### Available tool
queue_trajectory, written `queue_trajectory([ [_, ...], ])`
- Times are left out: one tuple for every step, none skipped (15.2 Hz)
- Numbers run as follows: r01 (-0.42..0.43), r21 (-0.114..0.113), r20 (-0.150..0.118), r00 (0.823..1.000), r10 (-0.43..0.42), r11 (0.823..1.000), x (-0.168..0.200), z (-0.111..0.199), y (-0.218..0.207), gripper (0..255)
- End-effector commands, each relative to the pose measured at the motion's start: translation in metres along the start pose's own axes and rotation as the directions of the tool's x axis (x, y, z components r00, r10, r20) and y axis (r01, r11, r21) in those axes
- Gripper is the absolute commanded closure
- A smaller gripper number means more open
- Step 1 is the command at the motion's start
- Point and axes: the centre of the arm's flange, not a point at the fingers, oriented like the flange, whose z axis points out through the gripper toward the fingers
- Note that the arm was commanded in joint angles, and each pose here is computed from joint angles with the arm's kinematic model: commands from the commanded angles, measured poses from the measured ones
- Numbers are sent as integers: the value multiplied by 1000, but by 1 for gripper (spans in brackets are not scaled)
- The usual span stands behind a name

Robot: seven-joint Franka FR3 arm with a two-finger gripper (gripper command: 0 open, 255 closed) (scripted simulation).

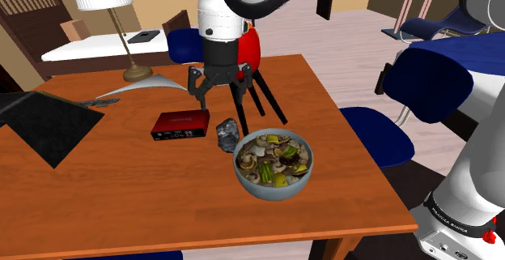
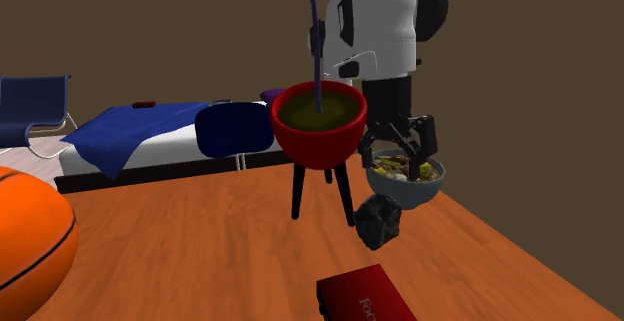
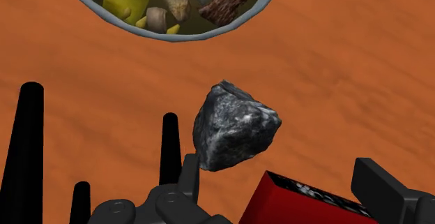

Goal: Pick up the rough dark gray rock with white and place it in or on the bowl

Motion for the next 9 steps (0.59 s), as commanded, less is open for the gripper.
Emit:
queue_trajectory([
  [-28,-91,138,990,40,995,24,85,12,0],
  [-28,-91,138,990,40,995,24,85,12,0],
  [-28,-91,138,990,40,995,24,85,12,0],
  [-28,-91,138,990,40,995,24,85,12,0],
  [-28,-91,138,990,40,995,24,85,12,0],
  [-28,-91,138,990,40,995,24,85,12,0],
  [-28,-91,138,990,40,995,24,85,12,0],
  [-28,-91,138,990,40,995,24,85,12,0],
  [-27,-94,134,990,40,995,22,92,-6,255],
])
